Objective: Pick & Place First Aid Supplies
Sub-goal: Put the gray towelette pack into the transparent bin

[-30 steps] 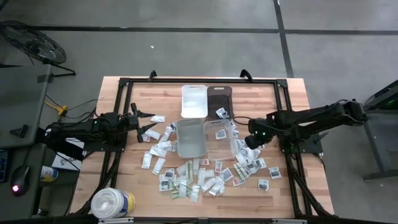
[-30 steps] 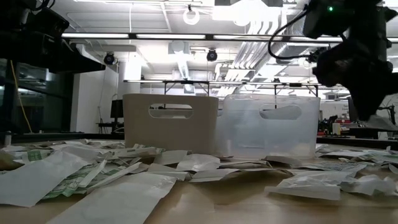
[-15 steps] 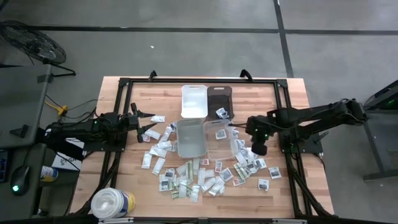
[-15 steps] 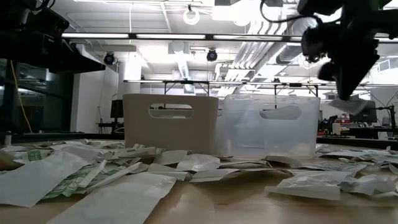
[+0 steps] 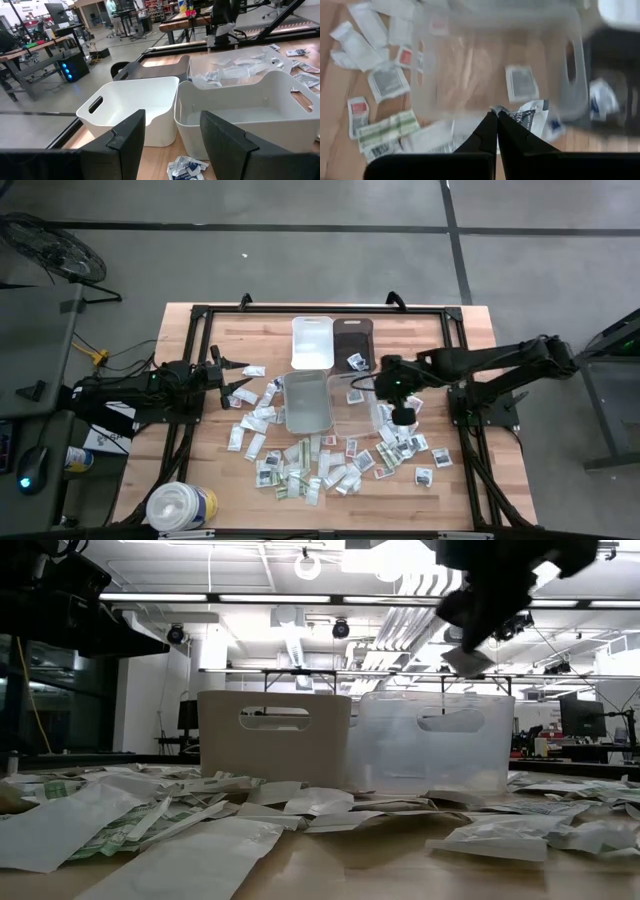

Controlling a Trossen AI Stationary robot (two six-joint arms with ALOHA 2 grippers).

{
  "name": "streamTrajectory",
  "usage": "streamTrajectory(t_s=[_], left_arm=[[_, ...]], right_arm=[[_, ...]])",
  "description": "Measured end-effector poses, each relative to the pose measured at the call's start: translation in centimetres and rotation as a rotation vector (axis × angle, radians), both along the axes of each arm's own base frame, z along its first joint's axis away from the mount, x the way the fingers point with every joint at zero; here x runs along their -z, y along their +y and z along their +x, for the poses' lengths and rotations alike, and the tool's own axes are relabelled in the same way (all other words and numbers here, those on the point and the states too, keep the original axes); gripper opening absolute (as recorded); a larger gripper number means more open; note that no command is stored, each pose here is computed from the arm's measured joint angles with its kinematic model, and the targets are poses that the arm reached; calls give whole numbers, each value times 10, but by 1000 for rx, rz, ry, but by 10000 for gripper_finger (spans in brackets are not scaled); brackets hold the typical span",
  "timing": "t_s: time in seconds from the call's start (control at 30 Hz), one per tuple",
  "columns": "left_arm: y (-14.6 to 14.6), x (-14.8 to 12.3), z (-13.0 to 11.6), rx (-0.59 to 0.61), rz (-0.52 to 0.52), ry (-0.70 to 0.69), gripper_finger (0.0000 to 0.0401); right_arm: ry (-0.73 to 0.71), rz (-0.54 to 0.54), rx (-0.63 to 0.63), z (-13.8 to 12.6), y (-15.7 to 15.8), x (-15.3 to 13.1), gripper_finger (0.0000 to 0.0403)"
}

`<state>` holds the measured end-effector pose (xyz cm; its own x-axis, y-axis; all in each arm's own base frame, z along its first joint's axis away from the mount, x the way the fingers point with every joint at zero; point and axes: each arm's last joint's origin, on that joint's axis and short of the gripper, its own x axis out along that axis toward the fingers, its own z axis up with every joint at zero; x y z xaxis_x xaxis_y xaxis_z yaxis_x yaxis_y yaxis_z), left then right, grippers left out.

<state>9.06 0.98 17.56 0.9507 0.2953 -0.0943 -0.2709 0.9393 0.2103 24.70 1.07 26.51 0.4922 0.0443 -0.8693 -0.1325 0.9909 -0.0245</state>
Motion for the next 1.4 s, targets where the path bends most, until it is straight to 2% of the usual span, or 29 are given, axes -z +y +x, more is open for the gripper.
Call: streamTrajectory(t_s=[0.17, 0.4, 0.6, 0.8, 0.93, 1.13, 1.23, 1.4], left_arm=[[0, 0, 0, 0, 0, 0, 189], [0, 0, 0, 0, 0, 0, 189], [0, 0, 0, 0, 0, 0, 189], [0, 0, 0, 0, 0, 0, 189], [0, 0, 0, 0, 0, 0, 189], [0, 0, 0, 0, 0, 0, 189], [0, 0, 0, 0, 0, 0, 189], [0, 0, 0, 0, 0, 0, 189]], right_arm=[[38, -14, -56, 30, 2, 5, 0], [148, -24, -63, 59, 3, 37, 0], [197, -36, -65, 72, 5, 63, 0], [202, -50, -60, 76, 5, 69, 5], [198, -50, -58, 76, 5, 69, 29], [198, -28, -32, 76, 5, 68, 99], [193, -12, 17, 73, 4, 63, 132], [145, 3, 166, 58, 0, 36, 163]])
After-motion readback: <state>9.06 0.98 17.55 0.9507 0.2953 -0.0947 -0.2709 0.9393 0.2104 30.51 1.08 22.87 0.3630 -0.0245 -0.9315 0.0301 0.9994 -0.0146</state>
